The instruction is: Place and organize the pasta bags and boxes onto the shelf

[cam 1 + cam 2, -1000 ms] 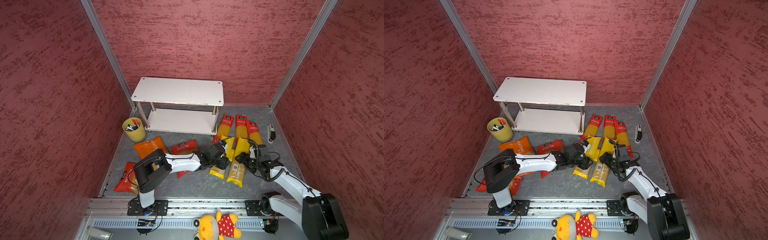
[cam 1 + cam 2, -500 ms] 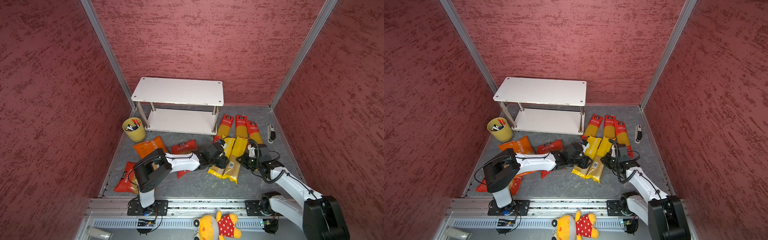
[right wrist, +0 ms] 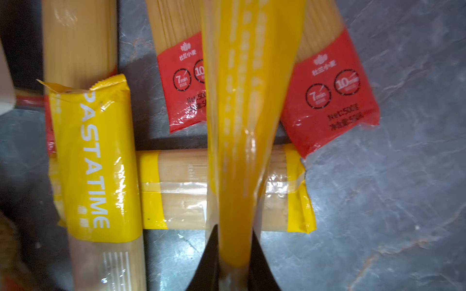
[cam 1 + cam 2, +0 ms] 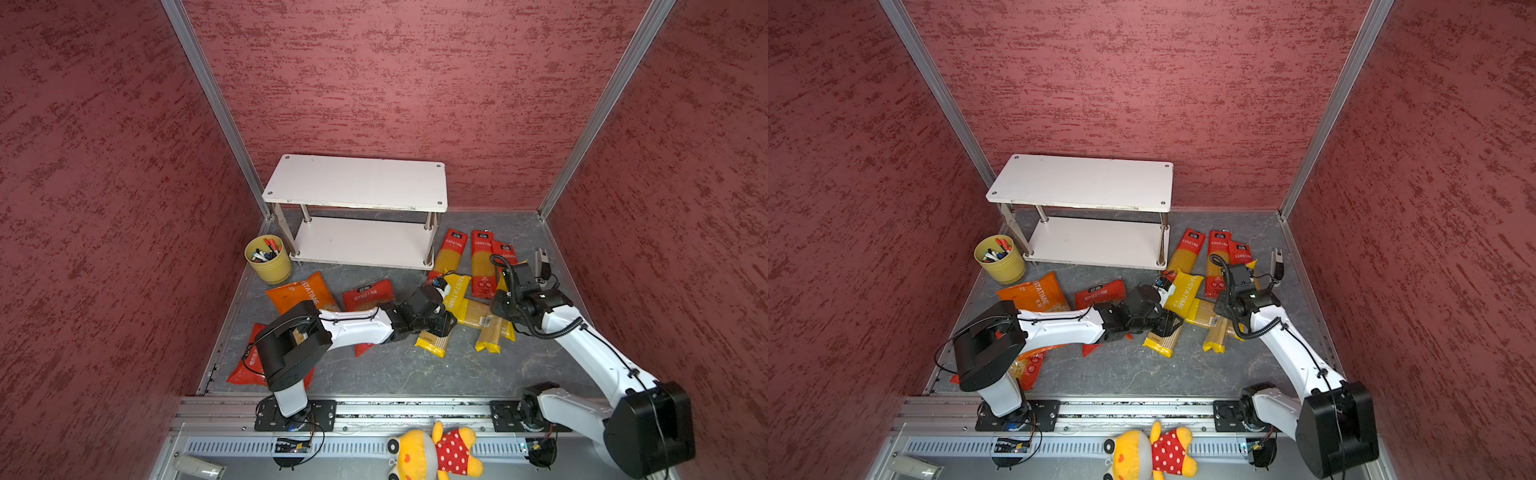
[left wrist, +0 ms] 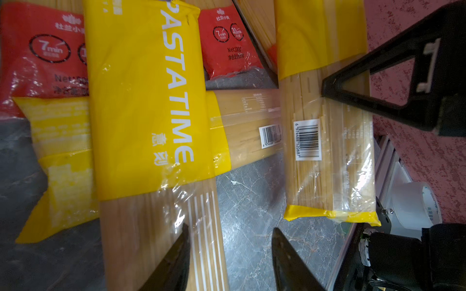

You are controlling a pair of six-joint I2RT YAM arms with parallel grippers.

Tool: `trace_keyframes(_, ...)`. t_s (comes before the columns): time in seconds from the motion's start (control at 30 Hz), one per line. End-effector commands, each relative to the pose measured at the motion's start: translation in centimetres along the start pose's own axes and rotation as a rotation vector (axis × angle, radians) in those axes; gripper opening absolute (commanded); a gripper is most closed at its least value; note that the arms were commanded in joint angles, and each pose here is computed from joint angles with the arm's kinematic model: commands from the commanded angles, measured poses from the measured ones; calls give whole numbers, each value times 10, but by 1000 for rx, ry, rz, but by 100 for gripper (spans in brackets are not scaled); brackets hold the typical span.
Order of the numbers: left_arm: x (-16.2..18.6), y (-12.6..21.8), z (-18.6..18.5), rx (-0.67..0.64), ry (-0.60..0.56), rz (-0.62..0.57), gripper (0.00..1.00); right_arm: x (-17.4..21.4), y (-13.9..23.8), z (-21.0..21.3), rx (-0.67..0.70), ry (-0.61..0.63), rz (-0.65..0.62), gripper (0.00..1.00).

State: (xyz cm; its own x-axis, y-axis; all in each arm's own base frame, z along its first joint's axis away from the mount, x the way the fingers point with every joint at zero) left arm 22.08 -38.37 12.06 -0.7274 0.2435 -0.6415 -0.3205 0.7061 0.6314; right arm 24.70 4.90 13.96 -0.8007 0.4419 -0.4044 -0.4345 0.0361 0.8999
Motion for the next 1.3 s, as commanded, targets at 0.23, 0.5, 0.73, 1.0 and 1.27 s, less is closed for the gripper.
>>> trace_keyframes(0.23, -2, 16, 5, -21, 11, -37, 52, 7, -5, 91, -182, 22, 2, 32)
trace_keyframes(0.5, -3, 30, 11, -52, 22, -49, 52, 16, 25, 134, -637, -66, 110, 54)
trace_keyframes(0.73, -3, 20, -10, 65, -19, 22, 55, 21, 4, 54, -617, -148, 123, 58)
trace_keyframes(1.0, -1, -15, -15, 111, 12, 153, 52, 55, -31, 31, -679, -242, 184, 60)
trace_keyframes(1.27, 7, -25, 0, 131, 76, 190, 47, 61, -41, 43, -867, -258, 167, 68)
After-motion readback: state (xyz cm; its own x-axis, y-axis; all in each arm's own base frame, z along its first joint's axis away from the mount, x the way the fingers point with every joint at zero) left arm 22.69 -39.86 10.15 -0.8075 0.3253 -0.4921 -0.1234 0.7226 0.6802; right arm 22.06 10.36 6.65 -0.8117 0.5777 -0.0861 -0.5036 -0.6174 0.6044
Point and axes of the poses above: each gripper's point midway between its finger pads, its own y axis back along the fingers, its own z axis along the line the jaws close on, x = y × z, the point moved 4 cm from there along y, back along the fingers, and after that the axes turned 4 degrees about -y, right-handed, at the moved point
